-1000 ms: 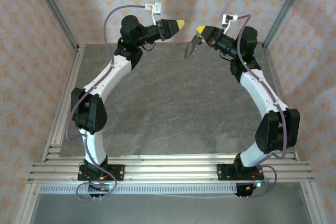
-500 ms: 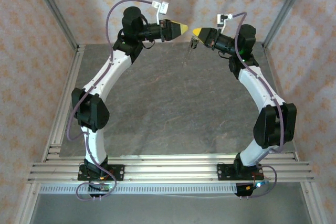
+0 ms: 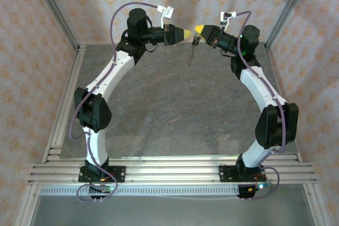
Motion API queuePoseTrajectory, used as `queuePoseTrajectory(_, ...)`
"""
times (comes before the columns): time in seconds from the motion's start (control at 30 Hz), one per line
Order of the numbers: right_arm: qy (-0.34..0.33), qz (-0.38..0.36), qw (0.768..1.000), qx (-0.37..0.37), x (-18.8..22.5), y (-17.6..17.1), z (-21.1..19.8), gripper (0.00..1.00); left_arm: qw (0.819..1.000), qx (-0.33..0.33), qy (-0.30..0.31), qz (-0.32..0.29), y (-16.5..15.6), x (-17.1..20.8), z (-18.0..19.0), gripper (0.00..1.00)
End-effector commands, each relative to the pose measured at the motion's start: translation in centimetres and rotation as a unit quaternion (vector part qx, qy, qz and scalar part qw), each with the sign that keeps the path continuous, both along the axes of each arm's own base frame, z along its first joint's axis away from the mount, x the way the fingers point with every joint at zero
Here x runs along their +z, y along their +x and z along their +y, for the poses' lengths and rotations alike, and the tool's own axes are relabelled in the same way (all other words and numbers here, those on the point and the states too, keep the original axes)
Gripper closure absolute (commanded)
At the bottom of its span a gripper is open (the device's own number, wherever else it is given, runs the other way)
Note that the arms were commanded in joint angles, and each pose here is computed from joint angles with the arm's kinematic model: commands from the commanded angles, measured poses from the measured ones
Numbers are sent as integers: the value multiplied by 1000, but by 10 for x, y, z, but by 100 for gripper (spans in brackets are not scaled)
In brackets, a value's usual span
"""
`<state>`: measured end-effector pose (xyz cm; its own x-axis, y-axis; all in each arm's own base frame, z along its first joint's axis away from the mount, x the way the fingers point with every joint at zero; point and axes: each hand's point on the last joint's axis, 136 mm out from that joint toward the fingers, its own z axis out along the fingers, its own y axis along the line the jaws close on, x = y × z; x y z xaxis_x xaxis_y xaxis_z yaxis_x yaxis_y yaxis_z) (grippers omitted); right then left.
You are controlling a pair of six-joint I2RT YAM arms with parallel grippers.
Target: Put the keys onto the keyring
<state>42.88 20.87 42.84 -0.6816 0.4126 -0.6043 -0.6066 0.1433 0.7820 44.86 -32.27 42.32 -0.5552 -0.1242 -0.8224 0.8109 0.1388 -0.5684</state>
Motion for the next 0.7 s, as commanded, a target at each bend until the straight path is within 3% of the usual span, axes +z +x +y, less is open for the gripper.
queuePoseTrajectory(0.0,8,-54,998,10,28,-13,-1,100,1000,-18,-9,-21,-5,10,-7,66)
queuePoseTrajectory(0.67,3,-52,998,27,22,-17,6,100,999,-27,-21,-26,-3,19,-19,73)
